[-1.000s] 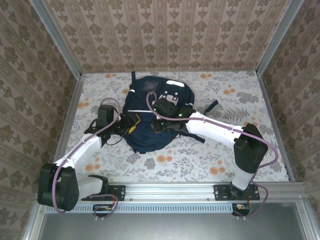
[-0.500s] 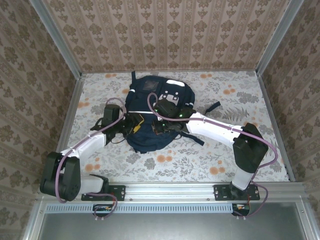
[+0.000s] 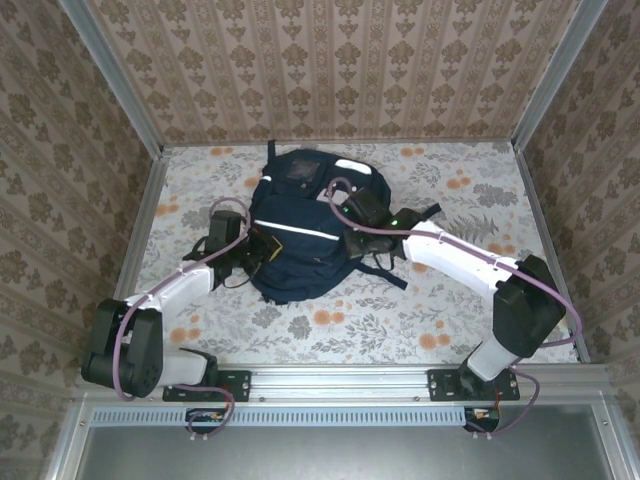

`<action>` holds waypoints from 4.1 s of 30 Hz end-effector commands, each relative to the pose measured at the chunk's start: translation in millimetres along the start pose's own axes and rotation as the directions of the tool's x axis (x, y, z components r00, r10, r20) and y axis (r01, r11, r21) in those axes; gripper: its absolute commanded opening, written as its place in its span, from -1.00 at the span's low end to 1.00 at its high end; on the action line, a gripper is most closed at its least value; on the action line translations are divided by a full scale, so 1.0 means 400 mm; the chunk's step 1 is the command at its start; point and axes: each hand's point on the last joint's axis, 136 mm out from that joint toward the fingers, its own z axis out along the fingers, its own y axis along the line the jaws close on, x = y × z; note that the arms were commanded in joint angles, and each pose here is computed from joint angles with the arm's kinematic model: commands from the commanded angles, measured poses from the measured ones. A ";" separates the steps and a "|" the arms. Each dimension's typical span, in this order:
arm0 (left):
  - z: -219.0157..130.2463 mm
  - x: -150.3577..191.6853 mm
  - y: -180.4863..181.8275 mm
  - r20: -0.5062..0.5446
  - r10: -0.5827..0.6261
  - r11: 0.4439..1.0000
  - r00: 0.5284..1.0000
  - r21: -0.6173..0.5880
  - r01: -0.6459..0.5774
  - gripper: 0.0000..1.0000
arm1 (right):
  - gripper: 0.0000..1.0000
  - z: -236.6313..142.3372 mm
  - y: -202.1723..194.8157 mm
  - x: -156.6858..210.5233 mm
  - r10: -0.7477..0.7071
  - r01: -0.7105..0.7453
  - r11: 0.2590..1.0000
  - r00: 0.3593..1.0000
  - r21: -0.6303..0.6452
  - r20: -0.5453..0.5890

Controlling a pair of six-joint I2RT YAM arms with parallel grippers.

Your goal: Pack books, pencil case, and school supplies into a backpack

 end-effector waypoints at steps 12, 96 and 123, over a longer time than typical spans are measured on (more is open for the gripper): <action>-0.041 0.013 -0.109 -0.016 0.128 0.988 0.992 0.094 -0.126 -1.00 | -0.13 -0.063 0.097 0.018 -0.133 0.140 0.967 0.990 -0.211 0.045; -0.353 -0.200 -0.003 0.350 0.540 0.801 0.766 -0.494 -0.339 1.00 | 1.00 -0.226 -0.391 -0.080 0.052 -0.261 0.890 0.873 0.375 0.485; -0.244 -0.419 0.155 0.448 0.865 0.496 0.227 -0.685 -0.534 1.00 | 0.99 -0.039 -0.615 0.046 0.017 -0.299 0.898 0.759 0.324 0.651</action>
